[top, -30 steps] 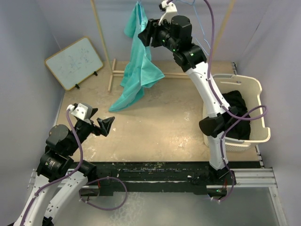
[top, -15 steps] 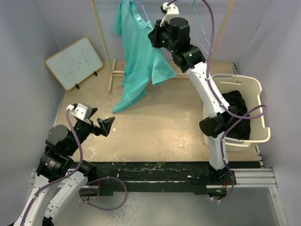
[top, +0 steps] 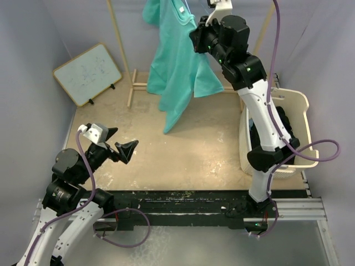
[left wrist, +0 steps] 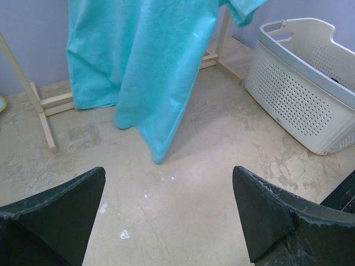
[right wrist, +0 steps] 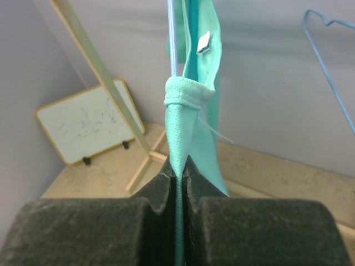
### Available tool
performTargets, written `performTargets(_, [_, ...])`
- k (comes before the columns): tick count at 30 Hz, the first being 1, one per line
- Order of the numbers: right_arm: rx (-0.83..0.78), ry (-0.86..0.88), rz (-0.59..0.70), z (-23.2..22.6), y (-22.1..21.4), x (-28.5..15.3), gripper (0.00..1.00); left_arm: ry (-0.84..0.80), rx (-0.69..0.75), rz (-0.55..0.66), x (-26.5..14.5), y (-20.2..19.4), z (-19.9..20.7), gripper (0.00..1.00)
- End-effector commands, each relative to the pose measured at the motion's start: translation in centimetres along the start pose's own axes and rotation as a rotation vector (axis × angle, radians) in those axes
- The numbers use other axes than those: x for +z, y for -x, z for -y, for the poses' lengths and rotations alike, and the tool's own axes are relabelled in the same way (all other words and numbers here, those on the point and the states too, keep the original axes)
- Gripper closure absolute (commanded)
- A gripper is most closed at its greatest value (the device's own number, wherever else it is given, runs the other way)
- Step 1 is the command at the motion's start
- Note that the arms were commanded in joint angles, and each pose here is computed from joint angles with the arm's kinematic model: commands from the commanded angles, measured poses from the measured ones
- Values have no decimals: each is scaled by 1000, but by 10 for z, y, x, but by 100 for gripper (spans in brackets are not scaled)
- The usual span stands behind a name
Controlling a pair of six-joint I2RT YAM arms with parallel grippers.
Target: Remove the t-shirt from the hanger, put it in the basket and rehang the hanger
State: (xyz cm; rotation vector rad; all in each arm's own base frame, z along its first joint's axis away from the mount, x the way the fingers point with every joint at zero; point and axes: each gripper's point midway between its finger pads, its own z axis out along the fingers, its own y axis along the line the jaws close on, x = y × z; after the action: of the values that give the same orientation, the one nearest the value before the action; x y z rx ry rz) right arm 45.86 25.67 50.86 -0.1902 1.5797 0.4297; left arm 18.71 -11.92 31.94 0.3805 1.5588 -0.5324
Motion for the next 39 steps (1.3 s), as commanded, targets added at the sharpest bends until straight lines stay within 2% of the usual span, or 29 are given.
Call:
performTargets(1, [-23,127,-4,-19,17,-41,100,-53,34,78,-2,16,9,1])
performTargets(8, [-38,341,-225,-39,-60,-116,100,-24,56,138,-3,32,5,1])
performTargets(13, [-31,580,-368,-60,-107,-194,100,-6,108,243,-7,74,4,1])
performTargets(20, [12,898,-426,-85,-139,-286,100,-108,208,291,4,117,23,1])
performTargets(26, [23,952,-435,-87,-152,-303,100,-269,202,289,20,123,49,1])
performTargets(31, [15,1004,-409,-92,-148,-307,100,-527,202,205,27,108,86,6])
performTargets(33, [11,1006,-405,-92,-147,-306,100,-618,190,168,29,101,98,9])
performTargets(39, [3,1031,-403,-94,-147,-306,100,-712,138,84,41,80,106,28])
